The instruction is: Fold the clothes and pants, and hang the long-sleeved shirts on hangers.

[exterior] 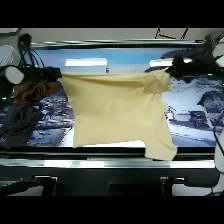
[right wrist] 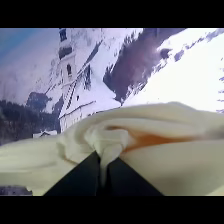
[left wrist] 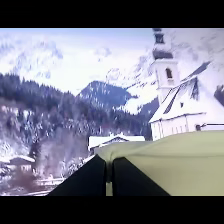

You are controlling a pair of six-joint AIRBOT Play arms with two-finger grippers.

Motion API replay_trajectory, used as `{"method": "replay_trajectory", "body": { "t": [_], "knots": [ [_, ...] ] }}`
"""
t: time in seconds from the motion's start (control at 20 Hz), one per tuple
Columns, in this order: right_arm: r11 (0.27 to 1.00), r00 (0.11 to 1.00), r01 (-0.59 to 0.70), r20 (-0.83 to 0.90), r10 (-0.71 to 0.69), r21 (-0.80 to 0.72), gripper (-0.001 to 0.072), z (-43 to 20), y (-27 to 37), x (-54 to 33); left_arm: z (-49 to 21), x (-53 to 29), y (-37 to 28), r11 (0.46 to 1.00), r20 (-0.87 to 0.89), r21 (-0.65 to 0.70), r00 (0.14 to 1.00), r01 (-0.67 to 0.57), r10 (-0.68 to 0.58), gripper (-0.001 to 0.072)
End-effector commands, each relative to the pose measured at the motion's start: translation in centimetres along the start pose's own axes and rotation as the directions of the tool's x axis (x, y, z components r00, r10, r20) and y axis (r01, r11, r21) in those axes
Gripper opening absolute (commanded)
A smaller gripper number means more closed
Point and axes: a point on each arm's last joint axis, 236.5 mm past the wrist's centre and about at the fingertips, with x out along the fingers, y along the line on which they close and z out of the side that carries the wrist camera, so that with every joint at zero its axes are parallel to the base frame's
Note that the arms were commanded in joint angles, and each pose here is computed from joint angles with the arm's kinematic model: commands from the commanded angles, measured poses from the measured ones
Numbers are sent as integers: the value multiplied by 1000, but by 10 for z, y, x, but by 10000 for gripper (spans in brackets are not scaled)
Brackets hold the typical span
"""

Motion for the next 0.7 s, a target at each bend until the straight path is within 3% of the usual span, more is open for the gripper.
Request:
{"method": "replay_trajectory", "body": {
  "t": [0.0,0.1,0.15,0.2,0.25,0.3,0.35,0.4,0.55,0.65],
  "knots": [
    [985,983,-52,-167,80,167,39,-38,-16,86,-66,69,15,984,-216,-172,976,-49,11,26],
    [987,976,-25,-210,58,160,48,-53,-22,105,-89,79,3,973,-294,-229,955,-25,-45,43],
    [988,978,-15,-204,46,153,75,-52,-25,109,-101,81,-3,967,-337,-255,939,-13,-76,99],
    [989,979,-9,-199,39,148,108,-50,-27,107,-111,78,-8,967,-376,-257,921,-1,-99,242],
    [989,981,-11,-192,40,149,212,-43,-30,97,-121,71,-6,973,-426,-232,899,3,-104,475],
    [992,980,-14,-194,39,128,352,-36,-34,80,-134,59,2,980,-490,-197,866,3,-101,591],
    [997,979,1,-205,16,80,508,-28,-46,56,-148,43,13,986,-562,-167,821,8,-102,596],
    [998,974,51,-223,-40,46,601,-24,-67,30,-163,23,26,988,-636,-153,765,10,-106,596],
    [933,860,357,-404,-312,39,620,-64,-164,-52,-210,-33,54,973,-775,-230,606,-7,-179,595],
    [908,791,417,-510,-338,44,622,-107,-193,-70,-253,-47,51,948,-779,-319,571,-7,-258,594]
  ]
}}
